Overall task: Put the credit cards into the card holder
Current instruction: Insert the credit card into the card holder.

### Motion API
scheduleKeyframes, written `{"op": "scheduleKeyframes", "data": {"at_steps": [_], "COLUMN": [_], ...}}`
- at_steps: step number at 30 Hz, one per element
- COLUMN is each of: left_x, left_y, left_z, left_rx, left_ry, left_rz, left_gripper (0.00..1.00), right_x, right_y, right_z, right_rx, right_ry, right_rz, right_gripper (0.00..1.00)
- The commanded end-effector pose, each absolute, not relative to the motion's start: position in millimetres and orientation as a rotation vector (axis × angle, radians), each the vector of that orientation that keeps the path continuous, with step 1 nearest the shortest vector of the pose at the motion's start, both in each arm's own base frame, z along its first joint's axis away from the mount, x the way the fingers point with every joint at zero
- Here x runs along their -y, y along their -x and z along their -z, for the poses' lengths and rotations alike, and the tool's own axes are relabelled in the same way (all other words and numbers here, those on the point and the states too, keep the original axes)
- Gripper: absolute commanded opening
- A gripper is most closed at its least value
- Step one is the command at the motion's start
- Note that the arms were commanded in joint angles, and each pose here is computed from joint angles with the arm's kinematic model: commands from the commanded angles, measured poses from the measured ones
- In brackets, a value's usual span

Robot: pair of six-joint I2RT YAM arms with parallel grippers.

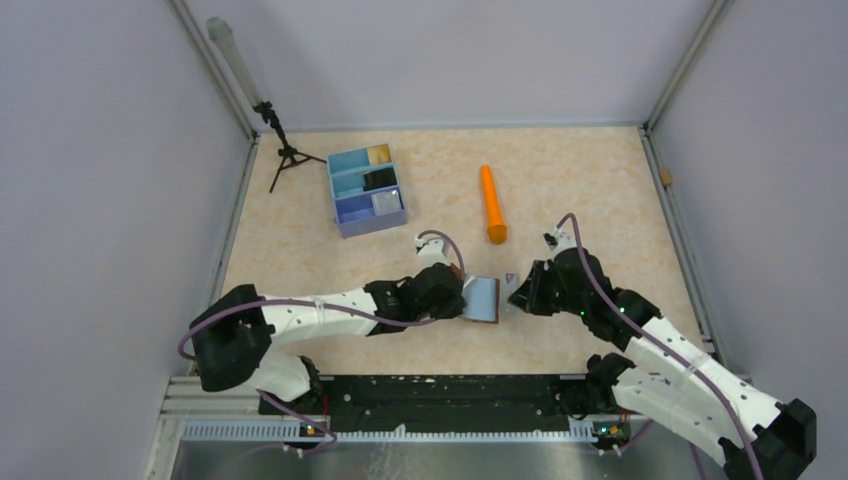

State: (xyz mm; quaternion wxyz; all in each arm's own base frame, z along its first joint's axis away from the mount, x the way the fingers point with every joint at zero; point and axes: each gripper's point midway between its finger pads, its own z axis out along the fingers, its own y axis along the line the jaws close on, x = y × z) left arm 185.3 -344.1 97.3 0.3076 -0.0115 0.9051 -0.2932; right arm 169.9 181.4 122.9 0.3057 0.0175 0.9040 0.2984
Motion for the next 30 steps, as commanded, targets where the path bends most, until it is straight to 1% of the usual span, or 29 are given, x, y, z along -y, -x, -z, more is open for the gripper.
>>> {"op": "scheduleKeyframes", "data": {"at_steps": [1,8,15,21,26,30], "left_x": [345,340,334,329,312,306], "left_y": [-187,-176,-165,-162,-165,-166], "left_z": [-105,-87,-70,-63,-57,-57], "left_rx": [-2.343,-2.353,-2.404,-2.425,-2.432,-2.442], "left_ry": [0.109,0.125,0.137,0.156,0.191,0.193], "left_rz": [0.893,0.971,1.011,1.058,1.056,1.081], "left_gripper": [0.0,0.0,0.0,0.0,0.0,0.0], "right_x": [-185,-192,-204,-199,-203,-214], "right_y": [-174,-163,-150,-150,-153,-150], "right_z": [-131,-98,-80,-61,-55,-63], "right_rx": [-2.385,-2.451,-2.463,-2.512,-2.538,-2.513], "right_ry": [-0.017,0.017,-0.005,-0.045,-0.069,-0.053], "right_rz": [-0.792,-0.843,-0.987,-0.942,-0.979,-1.085], "right_gripper": [0.0,0.0,0.0,0.0,0.0,0.0]}}
